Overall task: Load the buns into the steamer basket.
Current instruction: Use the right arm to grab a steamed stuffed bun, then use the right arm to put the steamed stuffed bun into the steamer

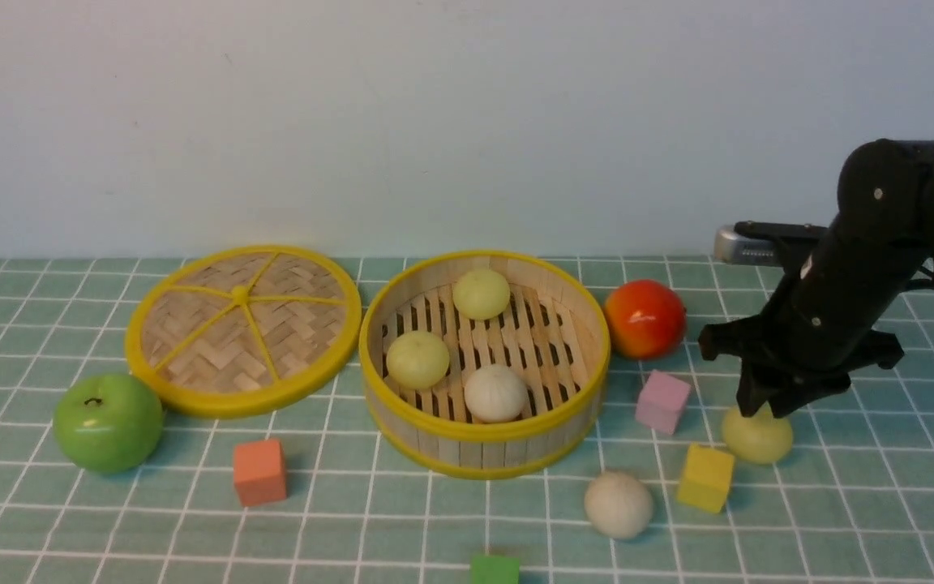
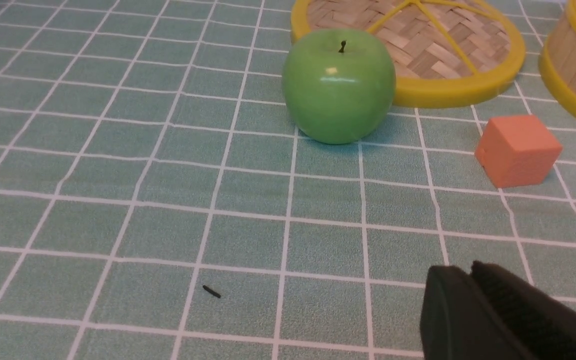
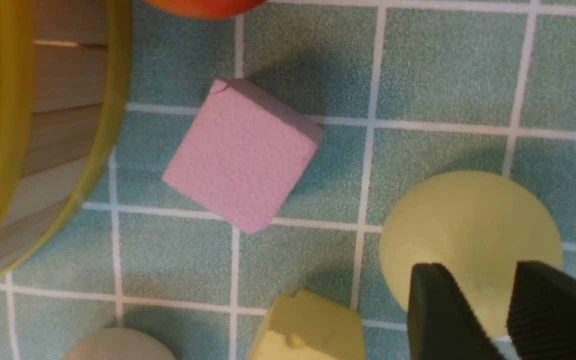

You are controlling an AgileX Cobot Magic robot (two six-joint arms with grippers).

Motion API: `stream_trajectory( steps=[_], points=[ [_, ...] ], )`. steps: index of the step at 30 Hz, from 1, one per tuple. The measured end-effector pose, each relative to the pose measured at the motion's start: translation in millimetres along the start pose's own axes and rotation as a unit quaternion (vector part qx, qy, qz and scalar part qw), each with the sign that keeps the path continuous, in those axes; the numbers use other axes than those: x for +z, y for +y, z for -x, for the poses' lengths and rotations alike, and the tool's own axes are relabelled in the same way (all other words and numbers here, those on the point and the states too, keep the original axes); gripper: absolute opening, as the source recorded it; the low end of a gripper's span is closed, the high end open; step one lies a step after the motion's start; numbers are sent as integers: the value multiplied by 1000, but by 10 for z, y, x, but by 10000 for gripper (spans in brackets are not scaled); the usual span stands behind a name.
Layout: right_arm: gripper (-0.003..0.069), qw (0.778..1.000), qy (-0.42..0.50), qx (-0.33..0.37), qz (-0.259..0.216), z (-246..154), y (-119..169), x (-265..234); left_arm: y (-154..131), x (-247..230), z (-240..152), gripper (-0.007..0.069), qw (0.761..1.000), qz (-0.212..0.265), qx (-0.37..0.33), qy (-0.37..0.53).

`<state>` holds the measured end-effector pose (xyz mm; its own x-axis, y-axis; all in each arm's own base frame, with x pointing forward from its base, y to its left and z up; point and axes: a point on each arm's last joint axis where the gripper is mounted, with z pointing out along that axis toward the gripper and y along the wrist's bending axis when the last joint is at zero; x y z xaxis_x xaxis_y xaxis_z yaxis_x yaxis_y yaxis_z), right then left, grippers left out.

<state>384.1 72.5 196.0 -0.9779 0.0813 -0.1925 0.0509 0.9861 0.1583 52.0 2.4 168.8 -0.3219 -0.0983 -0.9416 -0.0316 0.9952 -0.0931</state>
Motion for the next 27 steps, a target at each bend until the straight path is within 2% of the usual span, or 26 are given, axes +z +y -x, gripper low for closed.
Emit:
stream_trajectory(
  steps=[6, 10, 11, 12, 16, 19, 22, 27],
  points=[
    [209, 1000, 15, -1, -8, 7, -24, 160, 0, 0, 0, 72, 1000, 0, 0, 0],
    [78, 1000, 17, -1, -8, 9, -27, 190, 0, 0, 0, 77, 1000, 0, 0, 0],
    [27, 1000, 17, -1, -8, 9, -27, 190, 0, 0, 0, 78, 1000, 0, 0, 0],
    [12, 1000, 17, -2, -8, 9, -27, 190, 0, 0, 0, 78, 1000, 0, 0, 0],
    [2, 1000, 24, -8, -9, 0, -23, 155, 0, 0, 0, 83, 1000, 0, 0, 0],
    [2, 1000, 4, -16, -2, 103, 35, -94, 0, 0, 0, 91, 1000, 0, 0, 0],
    [2, 997, -64, -25, 31, 322, 189, -520, 0, 0, 0, 92, 1000, 0, 0, 0],
    [2, 973, -164, -95, 128, 522, 680, -1000, 0, 0, 0, 97, 1000, 0, 0, 0]
  ],
)
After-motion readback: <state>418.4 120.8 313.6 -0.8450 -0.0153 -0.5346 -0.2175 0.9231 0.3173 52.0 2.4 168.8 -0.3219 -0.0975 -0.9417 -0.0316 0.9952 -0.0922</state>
